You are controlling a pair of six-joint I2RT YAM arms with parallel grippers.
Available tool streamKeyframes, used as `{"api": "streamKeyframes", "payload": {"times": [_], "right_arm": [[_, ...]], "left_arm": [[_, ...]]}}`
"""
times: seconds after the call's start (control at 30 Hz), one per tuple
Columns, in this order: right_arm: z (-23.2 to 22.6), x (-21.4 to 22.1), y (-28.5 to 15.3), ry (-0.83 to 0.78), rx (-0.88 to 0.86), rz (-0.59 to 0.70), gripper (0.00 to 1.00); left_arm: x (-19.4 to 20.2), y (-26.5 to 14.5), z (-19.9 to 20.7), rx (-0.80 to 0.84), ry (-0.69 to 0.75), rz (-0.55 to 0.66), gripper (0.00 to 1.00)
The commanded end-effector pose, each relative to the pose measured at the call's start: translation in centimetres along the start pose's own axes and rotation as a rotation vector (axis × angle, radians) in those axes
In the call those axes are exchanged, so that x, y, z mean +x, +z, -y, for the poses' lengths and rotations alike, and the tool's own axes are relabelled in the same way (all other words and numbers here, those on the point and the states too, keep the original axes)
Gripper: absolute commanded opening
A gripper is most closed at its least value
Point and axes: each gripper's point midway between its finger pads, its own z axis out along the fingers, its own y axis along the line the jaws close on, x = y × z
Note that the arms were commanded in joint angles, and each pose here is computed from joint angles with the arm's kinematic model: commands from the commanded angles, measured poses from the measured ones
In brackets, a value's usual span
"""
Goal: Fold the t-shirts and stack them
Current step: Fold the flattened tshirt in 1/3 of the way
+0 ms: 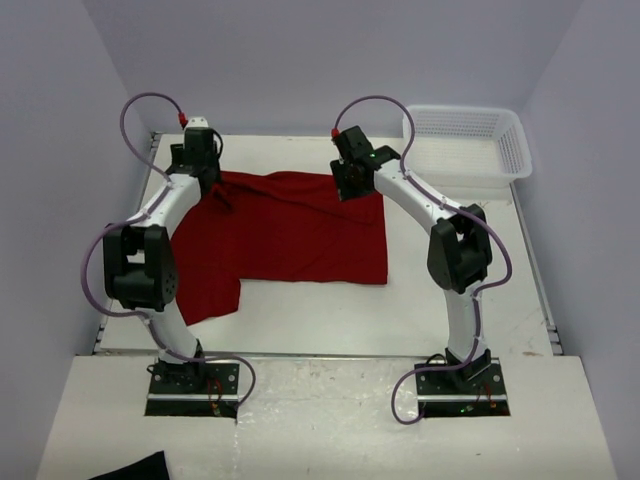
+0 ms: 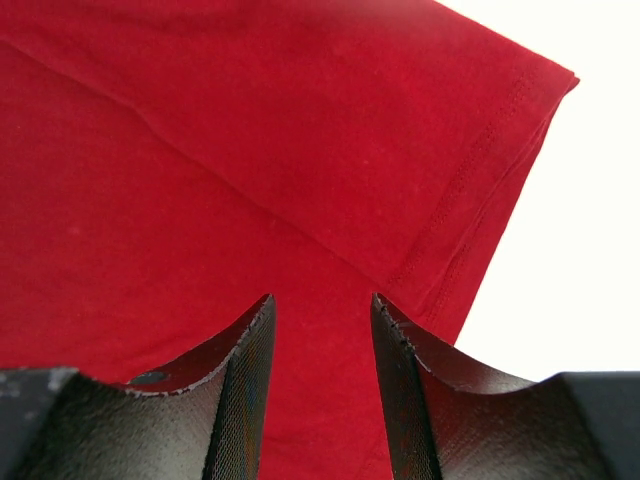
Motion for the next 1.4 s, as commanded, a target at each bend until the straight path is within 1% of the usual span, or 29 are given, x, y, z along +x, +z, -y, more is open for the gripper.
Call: {"api": "streamKeyframes", "payload": {"times": [0.0, 0.07, 0.2, 0.23, 0.27, 0.3, 0.33, 0.4, 0.63, 0.73, 0.83, 0.9, 0.97, 1.23, 1.37], "right_arm": [[0.3, -1.1, -1.8, 0.027, 0.001, 0.021, 0.45], [0.6, -0.9, -2.0, 0.025, 0.011, 0.020, 0.45], [1.4, -0.9, -2.4, 0.036, 0.015, 0.022, 0.45], [1.8, -0.9, -2.6, 0.046, 0.015, 0.024, 0.45], [1.9, -1.0, -2.8, 0.053, 0.013, 0.026, 0.45], [2.0, -1.0, -2.9, 0.056, 0.012, 0.027, 0.45], [2.3, -1.2, -3.1, 0.061, 0.012, 0.034, 0.45], [2.4, -1.2, -3.4, 0.060, 0.011, 0.038, 0.45], [2.9, -1.2, -3.8, 0.068, -0.001, 0.050, 0.45], [3.1, -1.2, -3.8, 0.070, 0.000, 0.053, 0.45], [3.3, -1.2, -3.7, 0.072, -0.003, 0.053, 0.45], [3.6, -1.3, -3.7, 0.073, -0.001, 0.056, 0.45], [3.8, -1.5, -3.7, 0.078, -0.002, 0.060, 0.45], [4.2, -1.4, -3.4, 0.082, -0.006, 0.061, 0.45], [4.2, -1.3, -3.3, 0.082, -0.008, 0.059, 0.45]], "left_arm": [[-1.2, -2.2, 0.6, -0.003, -0.052, 0.065, 0.73], [-0.7, -2.8, 1.3, 0.007, -0.057, 0.056, 0.75], [1.2, -3.5, 3.9, 0.141, -0.084, 0.013, 0.75], [2.5, -3.4, 4.3, 0.158, -0.097, -0.016, 0.75], [2.8, -3.4, 4.6, 0.177, -0.106, -0.017, 0.74], [3.4, -3.5, 5.5, 0.221, -0.120, -0.040, 0.68], [4.5, -3.5, 5.9, 0.241, -0.119, -0.063, 0.64], [5.4, -3.4, 6.6, 0.266, -0.129, -0.079, 0.60], [7.2, -2.5, 7.1, 0.222, -0.118, -0.094, 0.57], [8.8, -1.4, 8.1, 0.220, -0.093, -0.134, 0.56], [9.6, -0.4, 8.4, 0.200, -0.081, -0.154, 0.56], [9.2, 0.1, 8.5, 0.184, -0.081, -0.146, 0.56], [10.0, 1.0, 8.6, 0.160, -0.063, -0.172, 0.55], [9.6, 2.1, 8.3, 0.109, -0.061, -0.155, 0.54], [9.5, 2.8, 8.2, 0.086, -0.049, -0.165, 0.53]]}}
